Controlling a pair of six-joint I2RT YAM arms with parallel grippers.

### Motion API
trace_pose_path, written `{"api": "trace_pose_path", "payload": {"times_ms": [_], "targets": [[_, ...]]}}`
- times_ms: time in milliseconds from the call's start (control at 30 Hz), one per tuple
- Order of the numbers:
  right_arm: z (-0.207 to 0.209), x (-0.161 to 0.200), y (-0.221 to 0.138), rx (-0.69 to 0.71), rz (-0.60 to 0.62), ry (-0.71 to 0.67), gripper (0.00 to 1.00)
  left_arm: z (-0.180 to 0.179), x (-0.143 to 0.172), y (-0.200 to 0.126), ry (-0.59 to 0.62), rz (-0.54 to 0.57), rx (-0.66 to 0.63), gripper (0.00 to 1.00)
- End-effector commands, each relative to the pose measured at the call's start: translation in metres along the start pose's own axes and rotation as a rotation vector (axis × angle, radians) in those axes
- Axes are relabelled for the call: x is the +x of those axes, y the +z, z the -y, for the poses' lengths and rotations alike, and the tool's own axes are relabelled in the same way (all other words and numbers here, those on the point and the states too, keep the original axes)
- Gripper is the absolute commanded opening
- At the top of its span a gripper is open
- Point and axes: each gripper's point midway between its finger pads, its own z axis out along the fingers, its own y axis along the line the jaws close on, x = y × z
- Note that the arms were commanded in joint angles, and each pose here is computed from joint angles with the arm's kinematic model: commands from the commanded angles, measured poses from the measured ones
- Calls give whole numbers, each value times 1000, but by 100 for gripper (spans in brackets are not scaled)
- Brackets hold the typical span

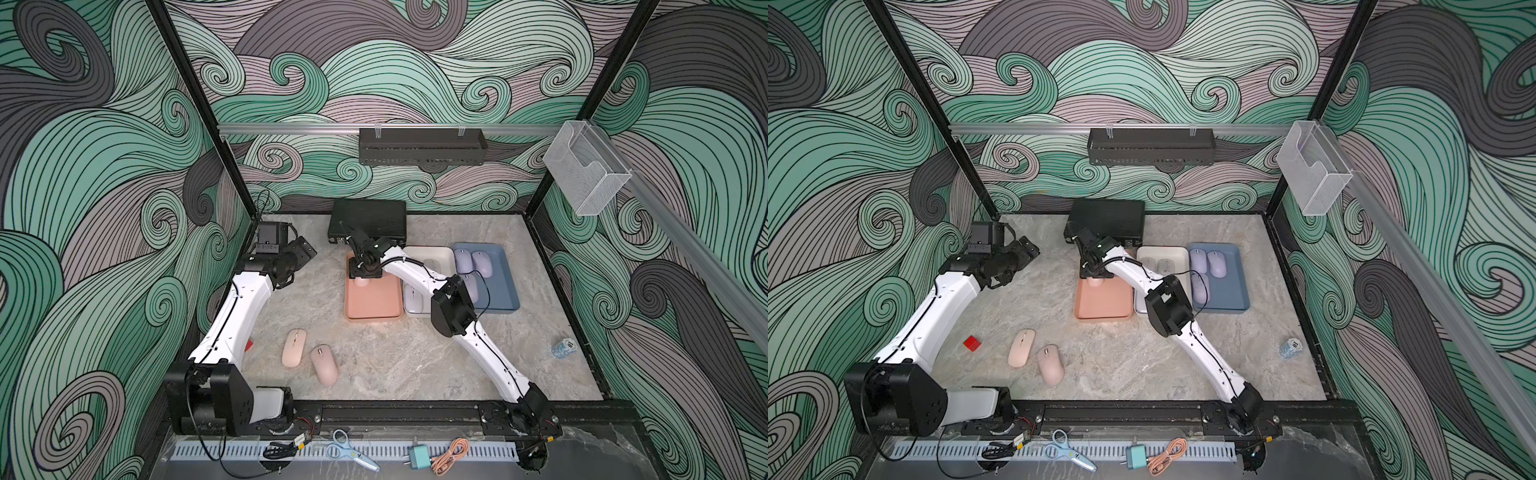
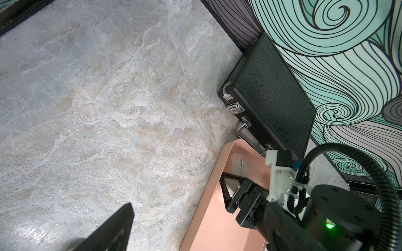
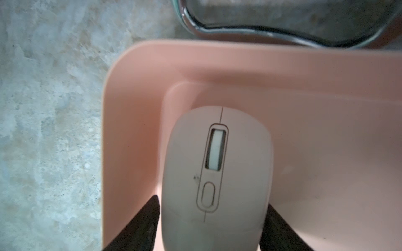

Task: Place the mice by color into the storage box
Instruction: Place the mouse in the storage box.

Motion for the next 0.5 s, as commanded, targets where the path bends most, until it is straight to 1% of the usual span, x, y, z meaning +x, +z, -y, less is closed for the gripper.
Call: {"api": "trace_pose_path", "payload": {"times_ms": [0, 233, 367, 467], "targets": [[-14, -6, -27, -82, -5, 29, 68, 7, -9, -5, 17, 17, 22, 93], [-2, -16, -51, -12, 53, -22, 69, 7, -10, -5, 18, 16, 23, 93], [-10, -17, -87, -8, 86, -101, 67, 6, -12, -4, 16, 20, 20, 93], [-11, -4, -117, 22, 109, -187, 67, 5, -11, 0, 3, 8, 25, 93]]}}
